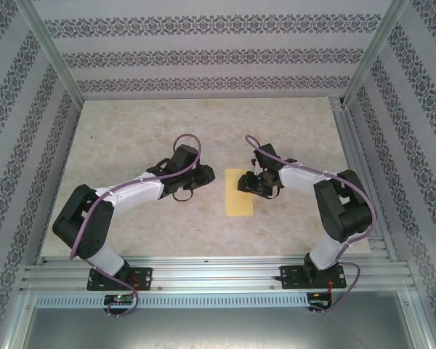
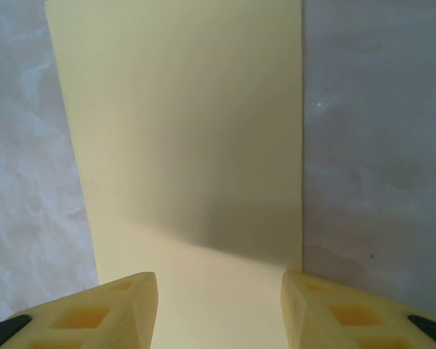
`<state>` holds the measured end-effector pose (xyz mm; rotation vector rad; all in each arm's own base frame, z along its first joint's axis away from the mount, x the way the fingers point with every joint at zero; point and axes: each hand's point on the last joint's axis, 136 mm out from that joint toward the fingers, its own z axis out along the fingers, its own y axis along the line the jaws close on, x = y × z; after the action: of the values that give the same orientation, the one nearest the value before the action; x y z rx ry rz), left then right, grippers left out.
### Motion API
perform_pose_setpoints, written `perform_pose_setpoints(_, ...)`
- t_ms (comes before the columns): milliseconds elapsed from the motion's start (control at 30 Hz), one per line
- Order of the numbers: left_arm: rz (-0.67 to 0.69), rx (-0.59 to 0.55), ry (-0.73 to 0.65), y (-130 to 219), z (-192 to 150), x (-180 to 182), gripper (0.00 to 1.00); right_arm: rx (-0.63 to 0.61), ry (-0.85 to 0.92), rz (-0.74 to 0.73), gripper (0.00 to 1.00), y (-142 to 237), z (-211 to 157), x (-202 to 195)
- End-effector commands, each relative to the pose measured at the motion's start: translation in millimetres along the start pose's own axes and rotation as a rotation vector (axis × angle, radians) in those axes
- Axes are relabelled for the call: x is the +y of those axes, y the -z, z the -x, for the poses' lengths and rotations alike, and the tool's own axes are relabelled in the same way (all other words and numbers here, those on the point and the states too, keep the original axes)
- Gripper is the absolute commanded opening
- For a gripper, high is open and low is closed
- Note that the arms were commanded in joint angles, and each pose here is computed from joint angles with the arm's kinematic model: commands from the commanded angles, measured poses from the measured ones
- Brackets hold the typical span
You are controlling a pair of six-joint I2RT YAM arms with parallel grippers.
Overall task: Fold a paper plane with a square sheet of paper (pick it up from the middle)
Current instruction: Fold the square sheet of paper in half at the center of the table, then fold the triangle a second time at the center of the table.
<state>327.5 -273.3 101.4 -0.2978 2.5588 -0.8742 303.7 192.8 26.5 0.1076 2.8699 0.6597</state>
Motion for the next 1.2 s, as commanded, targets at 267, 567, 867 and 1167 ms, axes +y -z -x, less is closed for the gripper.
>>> perform_pose_setpoints(267,0.018,-0.097,-0.043,24.1,10.6,8.6,0.46,-0.073,0.002,-0.152,0.53,13.5,4.4,-21.8)
perform_pose_setpoints(567,0.034,-0.139,-0.051,32.4,17.9,9.6,0.50,-0.024,0.026,-0.106,0.54,-2.6,-3.7,-6.0)
perform_pose_setpoints(867,0.057,-0.136,-0.048,34.6,16.9,16.4,0.51,-0.002,0.065,-0.043,0.53,-4.3,-9.1,21.7)
perform_pose_setpoints(1167,0.063,-0.145,-0.044,39.5,17.1,22.4,0.51,-0.018,0.107,-0.129,0.54,4.5,-4.1,20.4)
